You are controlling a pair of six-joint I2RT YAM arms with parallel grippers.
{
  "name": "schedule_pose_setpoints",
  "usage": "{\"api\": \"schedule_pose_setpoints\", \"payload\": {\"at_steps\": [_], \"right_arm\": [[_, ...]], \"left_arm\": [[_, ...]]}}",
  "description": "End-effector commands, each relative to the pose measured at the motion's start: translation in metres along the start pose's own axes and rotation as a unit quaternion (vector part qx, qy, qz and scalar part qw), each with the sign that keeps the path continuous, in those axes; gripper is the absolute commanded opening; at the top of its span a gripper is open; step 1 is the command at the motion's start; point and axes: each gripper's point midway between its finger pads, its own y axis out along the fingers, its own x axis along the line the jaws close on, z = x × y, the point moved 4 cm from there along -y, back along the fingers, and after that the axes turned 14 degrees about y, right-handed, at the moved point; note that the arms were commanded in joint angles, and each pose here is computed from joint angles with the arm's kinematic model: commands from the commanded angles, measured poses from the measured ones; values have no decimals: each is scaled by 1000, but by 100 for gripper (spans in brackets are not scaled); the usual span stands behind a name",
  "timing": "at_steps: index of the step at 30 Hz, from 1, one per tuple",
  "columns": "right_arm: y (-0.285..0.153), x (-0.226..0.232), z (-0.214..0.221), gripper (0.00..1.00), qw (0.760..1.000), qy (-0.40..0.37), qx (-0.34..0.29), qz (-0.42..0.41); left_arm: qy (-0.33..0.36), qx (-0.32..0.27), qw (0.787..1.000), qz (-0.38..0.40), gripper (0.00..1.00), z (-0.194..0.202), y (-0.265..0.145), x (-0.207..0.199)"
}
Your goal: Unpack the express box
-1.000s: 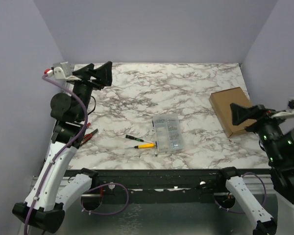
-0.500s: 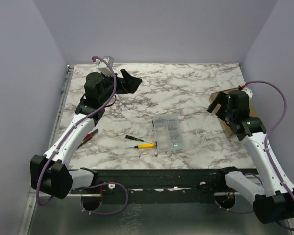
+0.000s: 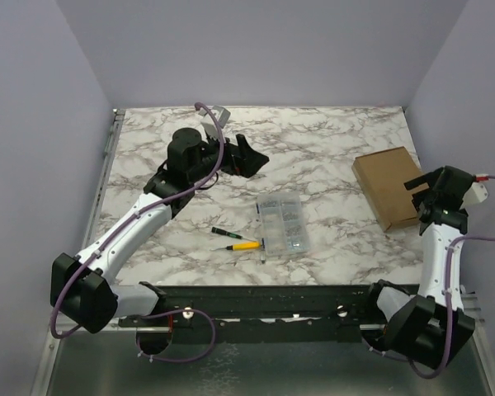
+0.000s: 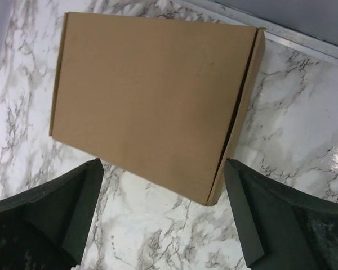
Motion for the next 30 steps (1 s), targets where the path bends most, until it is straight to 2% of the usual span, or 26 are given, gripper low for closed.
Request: {"api": "schedule_pose_setpoints", "payload": {"at_steps": [1,4,11,23,30], "right_arm": [[30,-18,0,100,999,20,44,-3],[47,-37,-4,100,997,28,70,-9],[60,-41,14,99,992,12,116,-39],[72,-46,36,91,985,-1,161,-60],[77,-37,62,88,978,-38,195,-63]], "left_arm": [[24,16,999,32,99,3,4,-22],[16,25,999,44,99,10,8,-32],[5,46,996,79,99,23,16,-52],[4,56,995,86,99,30,20,-54],[0,63,994,87,99,34,23,-52]]}}
